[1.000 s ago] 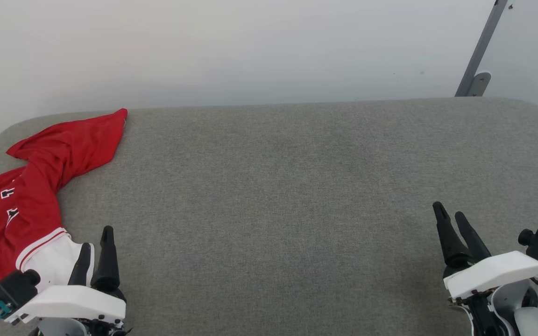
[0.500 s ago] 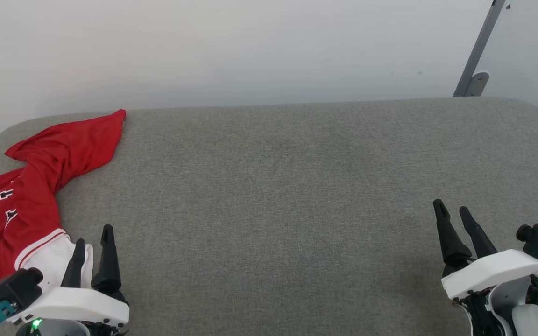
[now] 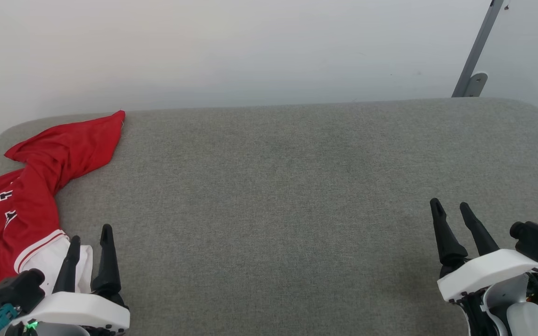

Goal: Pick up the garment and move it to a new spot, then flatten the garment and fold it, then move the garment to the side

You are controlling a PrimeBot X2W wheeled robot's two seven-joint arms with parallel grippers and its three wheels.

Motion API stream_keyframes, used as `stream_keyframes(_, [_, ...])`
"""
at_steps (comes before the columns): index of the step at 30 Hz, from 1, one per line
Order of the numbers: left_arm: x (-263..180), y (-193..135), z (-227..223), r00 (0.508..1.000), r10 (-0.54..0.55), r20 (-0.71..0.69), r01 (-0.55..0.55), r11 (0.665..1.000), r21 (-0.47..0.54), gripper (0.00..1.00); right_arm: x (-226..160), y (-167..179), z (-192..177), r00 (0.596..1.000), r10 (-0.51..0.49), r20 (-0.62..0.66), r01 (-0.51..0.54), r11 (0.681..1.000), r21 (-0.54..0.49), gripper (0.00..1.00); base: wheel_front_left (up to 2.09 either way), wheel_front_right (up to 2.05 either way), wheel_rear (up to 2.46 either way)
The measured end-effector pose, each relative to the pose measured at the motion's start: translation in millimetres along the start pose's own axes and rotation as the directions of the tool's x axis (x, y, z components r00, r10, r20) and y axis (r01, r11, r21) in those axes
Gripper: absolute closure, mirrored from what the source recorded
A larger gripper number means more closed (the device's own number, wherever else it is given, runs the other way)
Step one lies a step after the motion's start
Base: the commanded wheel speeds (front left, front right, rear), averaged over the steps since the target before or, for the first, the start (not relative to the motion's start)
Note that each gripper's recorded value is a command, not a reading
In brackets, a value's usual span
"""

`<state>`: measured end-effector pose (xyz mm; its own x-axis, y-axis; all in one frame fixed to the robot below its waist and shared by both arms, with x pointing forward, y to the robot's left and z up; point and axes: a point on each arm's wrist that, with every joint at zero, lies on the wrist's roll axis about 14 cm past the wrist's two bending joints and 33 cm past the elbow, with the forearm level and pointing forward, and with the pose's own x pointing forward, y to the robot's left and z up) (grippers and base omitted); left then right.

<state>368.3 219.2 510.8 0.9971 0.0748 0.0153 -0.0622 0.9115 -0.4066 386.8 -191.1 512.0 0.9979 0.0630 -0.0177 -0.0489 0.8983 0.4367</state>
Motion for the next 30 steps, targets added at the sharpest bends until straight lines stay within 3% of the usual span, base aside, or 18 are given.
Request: stream_keyframes(30, [-4.1, -7.7, 9.8, 0.995, -0.084, 0.060, 0.072, 0.980, 0.186, 0.00, 0.1, 5.0, 10.0, 0.999, 0.026, 0.034, -0.017, 0.971, -0.239, 0.00, 0.00, 0.00, 0.00])
